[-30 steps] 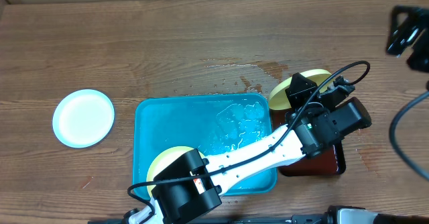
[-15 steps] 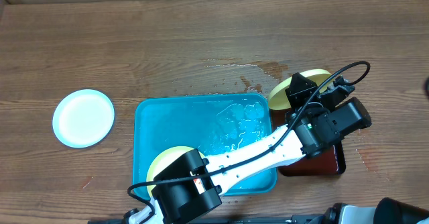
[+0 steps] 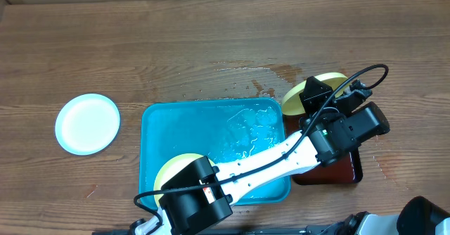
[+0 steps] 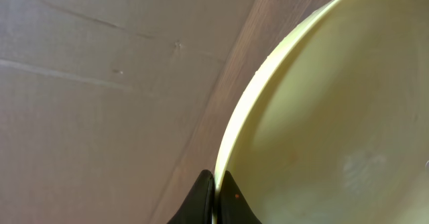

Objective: Clean dirty plates on tray and stack at the side

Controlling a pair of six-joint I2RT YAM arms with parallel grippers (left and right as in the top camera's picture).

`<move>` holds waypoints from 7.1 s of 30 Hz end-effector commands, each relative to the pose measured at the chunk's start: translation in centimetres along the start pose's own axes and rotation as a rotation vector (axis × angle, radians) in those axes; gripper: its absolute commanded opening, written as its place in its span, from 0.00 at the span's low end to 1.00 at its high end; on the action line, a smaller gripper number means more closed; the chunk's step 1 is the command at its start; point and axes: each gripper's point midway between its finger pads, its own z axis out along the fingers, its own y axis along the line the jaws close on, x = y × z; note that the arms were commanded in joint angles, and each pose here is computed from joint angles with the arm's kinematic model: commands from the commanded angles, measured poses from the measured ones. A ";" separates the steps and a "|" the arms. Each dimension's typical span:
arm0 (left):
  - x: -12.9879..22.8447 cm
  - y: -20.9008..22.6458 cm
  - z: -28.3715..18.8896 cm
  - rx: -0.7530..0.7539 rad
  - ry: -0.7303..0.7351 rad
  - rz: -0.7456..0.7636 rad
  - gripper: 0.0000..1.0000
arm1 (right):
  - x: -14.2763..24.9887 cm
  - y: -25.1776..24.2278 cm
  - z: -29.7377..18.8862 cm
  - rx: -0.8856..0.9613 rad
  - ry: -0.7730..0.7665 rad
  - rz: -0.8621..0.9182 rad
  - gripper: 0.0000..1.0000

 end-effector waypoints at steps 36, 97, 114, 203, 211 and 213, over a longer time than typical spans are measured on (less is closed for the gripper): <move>5.3 9.5 4.8 0.380 0.211 -0.694 0.04 | 1.6 3.9 -0.4 -0.225 0.107 -0.053 1.00; 65.1 10.7 -2.3 -0.222 1.073 -2.358 0.04 | 16.6 7.9 5.7 -0.298 0.660 -0.396 1.00; 64.5 10.3 1.2 -0.124 1.047 -2.271 0.43 | 16.6 7.9 5.7 -0.299 0.660 -0.396 1.00; 41.6 -1.2 -2.6 0.818 1.137 -0.982 0.66 | 19.3 6.5 7.6 -0.264 0.756 -0.454 1.00; 43.4 -2.1 -3.4 0.828 1.272 -1.002 0.62 | 19.3 6.5 7.6 -0.264 0.755 -0.454 1.00; 43.4 -2.6 -3.5 0.851 1.293 -0.996 0.61 | 19.3 6.5 7.6 -0.264 0.755 -0.454 1.00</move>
